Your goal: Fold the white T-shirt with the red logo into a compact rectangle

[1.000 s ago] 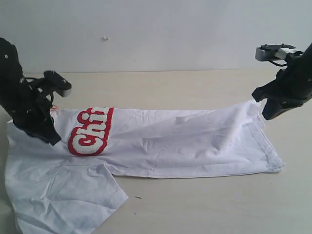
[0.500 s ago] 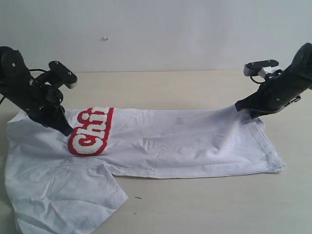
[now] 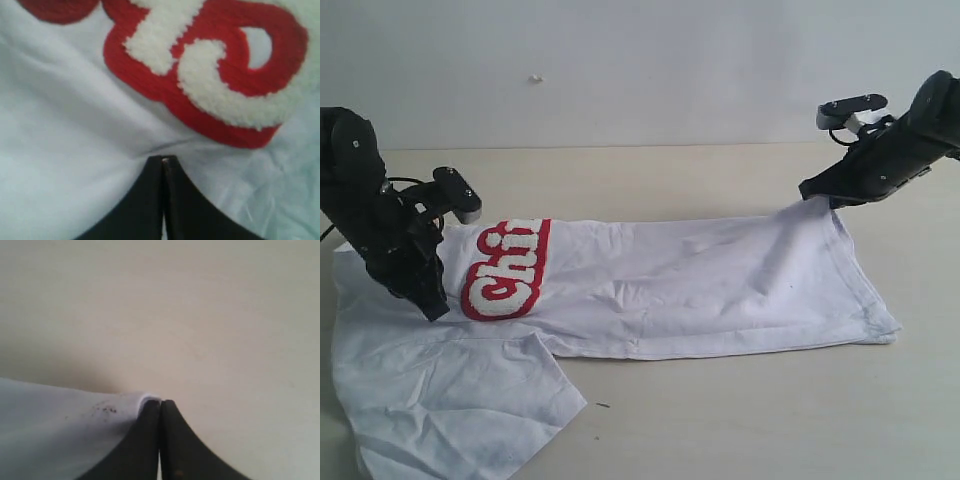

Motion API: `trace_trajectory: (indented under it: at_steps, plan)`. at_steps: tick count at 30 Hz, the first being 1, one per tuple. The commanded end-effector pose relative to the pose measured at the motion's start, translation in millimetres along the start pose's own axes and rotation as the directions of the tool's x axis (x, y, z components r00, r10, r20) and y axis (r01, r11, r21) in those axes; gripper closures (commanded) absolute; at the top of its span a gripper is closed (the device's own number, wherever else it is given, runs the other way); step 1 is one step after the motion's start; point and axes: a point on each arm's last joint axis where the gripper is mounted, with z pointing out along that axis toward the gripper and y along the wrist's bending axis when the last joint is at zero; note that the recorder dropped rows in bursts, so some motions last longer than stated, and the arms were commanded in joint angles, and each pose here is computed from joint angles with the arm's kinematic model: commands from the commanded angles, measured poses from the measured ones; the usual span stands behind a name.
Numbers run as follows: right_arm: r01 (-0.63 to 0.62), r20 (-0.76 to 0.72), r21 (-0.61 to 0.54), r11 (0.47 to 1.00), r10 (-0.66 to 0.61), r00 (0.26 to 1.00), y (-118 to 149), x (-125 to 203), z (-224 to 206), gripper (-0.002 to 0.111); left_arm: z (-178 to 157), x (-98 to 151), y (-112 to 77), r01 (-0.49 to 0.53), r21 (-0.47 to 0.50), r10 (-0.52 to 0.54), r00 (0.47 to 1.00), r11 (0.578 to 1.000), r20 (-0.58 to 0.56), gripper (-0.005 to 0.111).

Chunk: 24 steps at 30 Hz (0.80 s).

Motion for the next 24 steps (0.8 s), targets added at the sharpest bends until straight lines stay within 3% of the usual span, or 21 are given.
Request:
trace_trajectory:
  at_steps: [1, 5, 7, 9, 13, 15, 20, 21, 24]
  plan:
    - [-0.012, 0.047, 0.088, 0.996, 0.008, 0.999, -8.0, -14.7, -27.0, 0.108, -0.7, 1.5, 4.2, 0.025, -0.015, -0.025, 1.000, 1.000, 0.009, 0.107]
    - [-0.072, 0.057, 0.082, 0.994, 0.067, 0.996, -5.9, -19.4, -39.9, 0.108, -0.8, -1.0, 6.8, 0.026, -0.043, -0.024, 0.999, 0.999, 0.037, 0.107]
    - [-0.080, 0.032, 0.002, 0.997, 0.079, 0.996, 1.4, -17.6, -39.5, 0.108, -0.9, -1.7, 7.5, 0.026, -0.050, -0.024, 0.999, 0.998, 0.045, 0.107]
    - [-0.032, 0.013, -0.172, 0.985, 0.035, 0.999, 18.2, -19.1, -50.5, 0.108, -1.0, -2.9, 8.6, 0.027, -0.063, -0.023, 0.998, 0.998, 0.058, 0.107]
    - [-0.023, -0.027, -0.289, 0.957, 0.016, 1.000, 33.0, -15.2, -52.6, 0.108, -1.1, -3.4, 9.2, 0.029, -0.068, -0.024, 0.998, 0.997, 0.064, 0.107]
    - [0.000, -0.113, -0.276, 0.961, -0.032, 0.993, 36.0, 1.7, -34.1, 0.108, -1.1, -3.7, 9.4, 0.043, -0.070, -0.038, 0.997, 0.997, 0.068, 0.107]
    - [-0.025, -0.366, -0.035, 0.999, 0.010, 0.930, 14.8, 45.4, 2.0, 0.108, -1.1, -3.7, 9.4, 0.047, -0.070, -0.042, 0.997, 0.996, 0.068, 0.107]
    - [-0.033, -0.392, 0.043, 0.999, 0.047, 0.919, 8.5, 48.8, 3.1, 0.108, -1.1, -3.8, 9.6, 0.047, -0.071, -0.042, 0.997, 0.996, 0.070, 0.107]
    - [-0.037, -0.399, 0.085, 0.996, 0.067, 0.915, 5.2, 49.6, 2.6, 0.108, -1.2, -4.2, 10.1, 0.045, -0.077, -0.040, 0.996, 0.996, 0.074, 0.107]
